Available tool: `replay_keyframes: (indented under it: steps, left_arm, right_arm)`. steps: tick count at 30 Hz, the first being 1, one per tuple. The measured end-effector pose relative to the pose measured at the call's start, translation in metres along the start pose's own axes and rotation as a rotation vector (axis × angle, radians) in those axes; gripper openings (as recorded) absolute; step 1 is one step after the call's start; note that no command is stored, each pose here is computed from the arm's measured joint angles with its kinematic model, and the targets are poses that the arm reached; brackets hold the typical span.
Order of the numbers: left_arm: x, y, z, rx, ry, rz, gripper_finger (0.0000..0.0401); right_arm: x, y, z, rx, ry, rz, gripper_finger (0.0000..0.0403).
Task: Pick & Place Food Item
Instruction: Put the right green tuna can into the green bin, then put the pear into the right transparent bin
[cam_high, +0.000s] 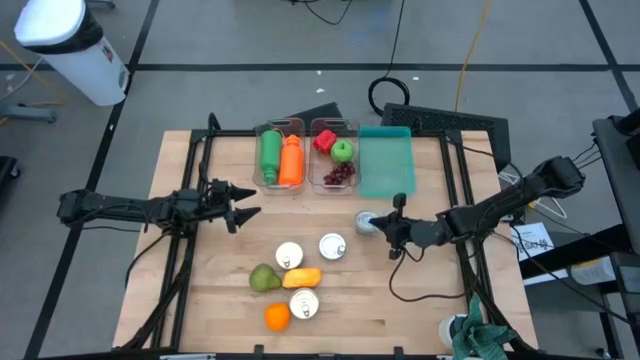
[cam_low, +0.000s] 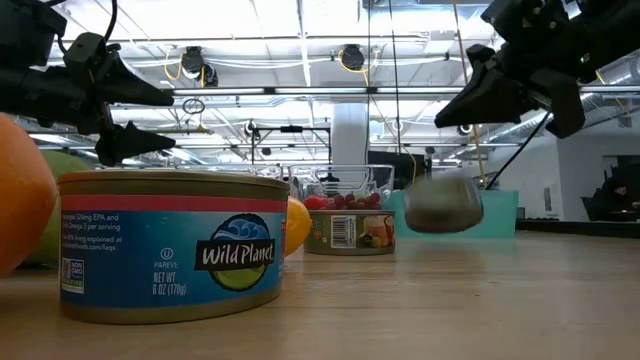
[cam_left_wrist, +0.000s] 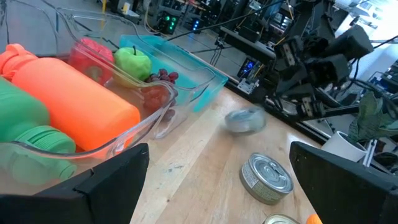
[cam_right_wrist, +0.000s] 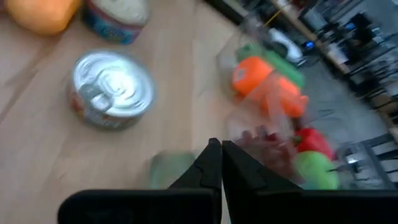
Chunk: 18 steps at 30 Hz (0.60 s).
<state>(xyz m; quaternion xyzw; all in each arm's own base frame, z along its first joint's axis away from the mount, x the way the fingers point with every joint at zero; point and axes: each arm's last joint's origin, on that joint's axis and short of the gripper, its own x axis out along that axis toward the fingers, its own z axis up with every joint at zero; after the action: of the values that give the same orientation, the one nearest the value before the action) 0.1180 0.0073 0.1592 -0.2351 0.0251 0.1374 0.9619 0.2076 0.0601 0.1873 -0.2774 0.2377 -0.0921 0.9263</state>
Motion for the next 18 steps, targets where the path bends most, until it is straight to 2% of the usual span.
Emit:
replay_keyframes:
  steps: [4, 8, 12, 15, 18]
  left_arm:
    - [0.000, 0.000, 0.000, 0.000, 0.000, 0.000, 0.0399]
    - [0.000, 0.000, 0.000, 0.000, 0.000, 0.000, 0.0399]
    - [0.000, 0.000, 0.000, 0.000, 0.000, 0.000, 0.0399]
    - [0.000, 0.000, 0.000, 0.000, 0.000, 0.000, 0.0399]
    - [0.000, 0.000, 0.000, 0.000, 0.000, 0.000, 0.0399]
  right_arm:
    - [-0.005, -0.007, 0.002, 0.013, -0.007, -0.027, 0.0002]
    - [-0.005, -0.008, 0.002, 0.055, -0.023, -0.002, 0.0001]
    - [-0.003, -0.011, 0.001, 0.150, -0.015, -0.002, 0.0006]
    - [-0.002, -0.012, -0.004, 0.186, 0.017, 0.019, 0.0042]
    - [0.001, -0.016, -0.008, 0.281, 0.054, 0.000, 0.0104]
